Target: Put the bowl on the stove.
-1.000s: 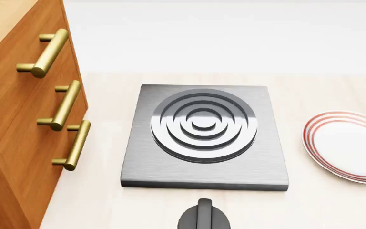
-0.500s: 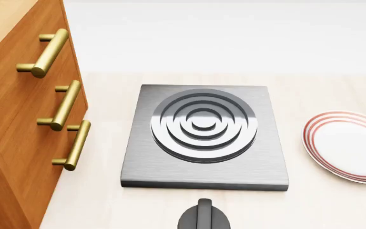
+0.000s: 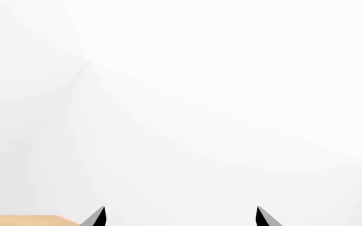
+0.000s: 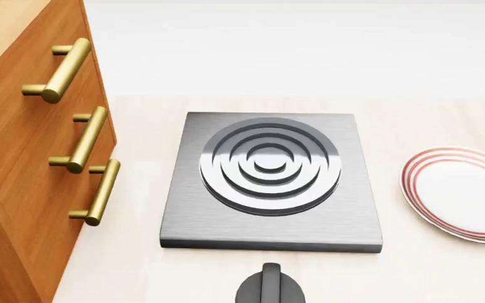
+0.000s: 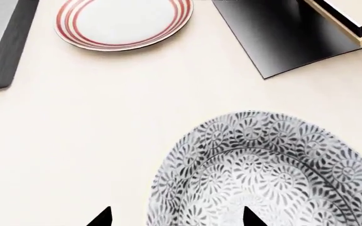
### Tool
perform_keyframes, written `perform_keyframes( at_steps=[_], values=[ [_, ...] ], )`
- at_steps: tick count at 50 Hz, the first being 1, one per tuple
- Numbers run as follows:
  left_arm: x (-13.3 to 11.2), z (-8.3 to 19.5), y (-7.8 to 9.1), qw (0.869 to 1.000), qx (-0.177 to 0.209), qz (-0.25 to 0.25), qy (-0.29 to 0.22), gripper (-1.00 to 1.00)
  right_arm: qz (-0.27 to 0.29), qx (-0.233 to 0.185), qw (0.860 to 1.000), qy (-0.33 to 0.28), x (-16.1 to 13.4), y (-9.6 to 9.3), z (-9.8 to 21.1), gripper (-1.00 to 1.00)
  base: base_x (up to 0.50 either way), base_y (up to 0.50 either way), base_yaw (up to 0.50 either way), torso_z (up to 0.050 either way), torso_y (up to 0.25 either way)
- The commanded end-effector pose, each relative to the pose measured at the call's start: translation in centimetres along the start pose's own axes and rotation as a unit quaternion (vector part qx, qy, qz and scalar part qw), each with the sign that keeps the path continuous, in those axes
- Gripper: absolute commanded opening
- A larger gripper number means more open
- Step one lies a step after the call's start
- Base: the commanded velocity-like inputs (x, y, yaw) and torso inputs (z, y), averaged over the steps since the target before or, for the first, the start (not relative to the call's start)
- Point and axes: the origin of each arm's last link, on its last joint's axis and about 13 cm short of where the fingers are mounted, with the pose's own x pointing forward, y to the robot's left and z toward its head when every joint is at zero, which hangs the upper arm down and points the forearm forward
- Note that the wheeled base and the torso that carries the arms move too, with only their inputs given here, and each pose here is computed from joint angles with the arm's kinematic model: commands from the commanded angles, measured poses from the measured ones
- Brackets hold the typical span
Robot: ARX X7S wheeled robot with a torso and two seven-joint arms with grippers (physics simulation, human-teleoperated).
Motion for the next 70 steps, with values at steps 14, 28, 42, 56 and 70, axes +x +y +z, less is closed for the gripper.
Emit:
perform_keyframes(
  at_steps=[14, 28, 42, 56, 70],
  values=[
    [0.1, 0.0, 0.2, 1.000, 0.020, 0.005, -0.012, 1.00, 0.002, 0.003, 1.000, 0.029, 1.7, 0.8, -1.7, 1.00, 0.00, 0.00, 0.00, 0.000, 0.000],
    [0.1, 0.0, 0.3, 1.000, 0.019, 0.006, -0.010, 1.00, -0.005, -0.005, 1.000, -0.007, 0.7, 0.4, -1.5, -1.00, 0.00, 0.00, 0.00, -0.001, 0.000],
    [0.1, -0.1, 0.3, 1.000, 0.018, 0.008, -0.010, 1.00, 0.034, -0.032, 0.998, -0.037, -1.6, 0.1, 1.2, -1.00, 0.00, 0.00, 0.00, 0.000, 0.000],
    [-0.2, -0.2, 0.1, 1.000, 0.011, 0.006, -0.004, 1.00, 0.127, -0.109, 0.980, -0.110, -4.9, 1.3, 8.0, -1.00, 0.00, 0.00, 0.00, 0.000, 0.000],
    [-0.1, -0.1, 0.0, 1.000, 0.009, 0.005, -0.002, 1.00, 0.226, -0.188, 0.939, -0.179, -4.4, 5.9, 15.2, -1.00, 0.00, 0.00, 0.00, 0.000, 0.000]
  ],
)
